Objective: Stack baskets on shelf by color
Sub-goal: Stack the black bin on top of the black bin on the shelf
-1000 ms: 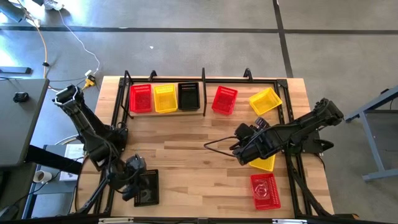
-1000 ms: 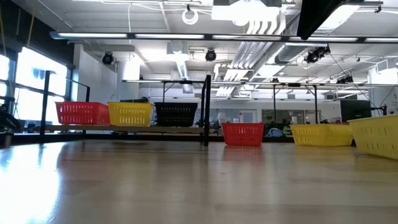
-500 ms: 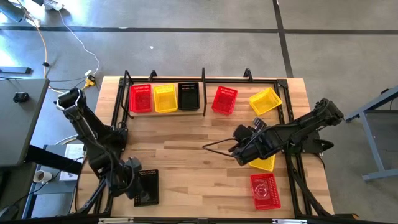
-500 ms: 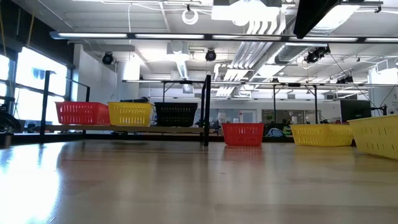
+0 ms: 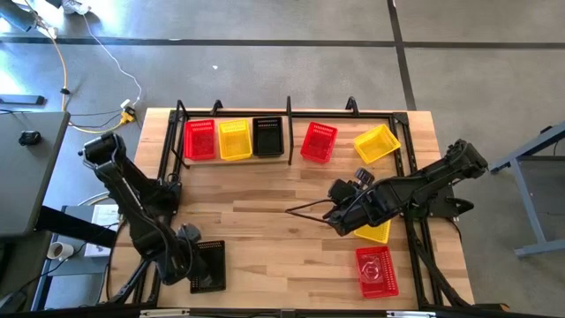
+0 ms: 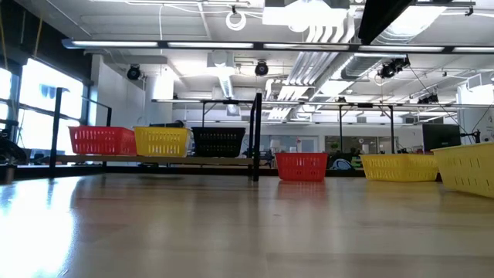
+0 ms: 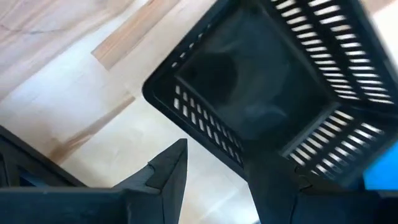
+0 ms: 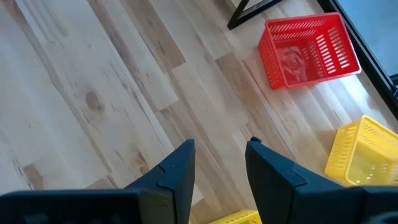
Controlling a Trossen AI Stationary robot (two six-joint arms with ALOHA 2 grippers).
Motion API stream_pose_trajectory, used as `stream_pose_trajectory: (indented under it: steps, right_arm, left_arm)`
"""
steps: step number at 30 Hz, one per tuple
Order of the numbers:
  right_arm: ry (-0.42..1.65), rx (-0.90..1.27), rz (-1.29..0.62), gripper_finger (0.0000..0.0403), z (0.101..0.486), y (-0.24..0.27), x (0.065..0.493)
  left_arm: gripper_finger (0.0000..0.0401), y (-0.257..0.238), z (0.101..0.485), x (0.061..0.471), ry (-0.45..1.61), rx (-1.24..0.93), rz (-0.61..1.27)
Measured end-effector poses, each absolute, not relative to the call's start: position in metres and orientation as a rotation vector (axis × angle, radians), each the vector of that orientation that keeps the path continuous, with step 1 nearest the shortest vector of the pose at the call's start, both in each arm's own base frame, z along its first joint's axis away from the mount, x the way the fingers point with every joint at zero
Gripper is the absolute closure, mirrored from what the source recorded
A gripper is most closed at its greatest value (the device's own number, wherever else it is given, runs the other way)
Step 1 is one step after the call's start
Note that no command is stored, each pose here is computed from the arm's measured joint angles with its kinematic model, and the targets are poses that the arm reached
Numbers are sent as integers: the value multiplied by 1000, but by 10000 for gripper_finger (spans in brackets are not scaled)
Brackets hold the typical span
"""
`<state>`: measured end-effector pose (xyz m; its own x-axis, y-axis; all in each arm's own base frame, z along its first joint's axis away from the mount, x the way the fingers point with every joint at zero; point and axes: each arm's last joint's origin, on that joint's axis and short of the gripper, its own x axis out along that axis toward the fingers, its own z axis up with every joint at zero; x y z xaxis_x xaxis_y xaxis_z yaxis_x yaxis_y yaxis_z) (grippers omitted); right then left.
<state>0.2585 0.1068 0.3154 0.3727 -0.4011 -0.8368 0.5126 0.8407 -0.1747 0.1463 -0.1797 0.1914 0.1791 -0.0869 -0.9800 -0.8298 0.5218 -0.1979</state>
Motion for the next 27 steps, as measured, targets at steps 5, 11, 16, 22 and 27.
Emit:
stream_pose_trajectory:
  steps: [5, 11, 16, 22, 27]
  right_arm:
    - [1035, 122, -587, 274, 315, 107, 259]
    - [1035, 122, -587, 274, 315, 107, 259]
    - [1021, 129, -577, 274, 316, 108, 260]
    - [971, 99, -471, 274, 315, 116, 272]
    - [918, 63, -346, 274, 311, 130, 287]
  left_arm:
    - [256, -183, 178, 150, 1314, -859, 703]
    - [270, -184, 170, 153, 1325, -830, 730]
    - [323, -184, 170, 153, 1288, -833, 735]
    - [393, -180, 171, 158, 1217, -831, 749]
    - [387, -171, 174, 167, 1150, -834, 756]
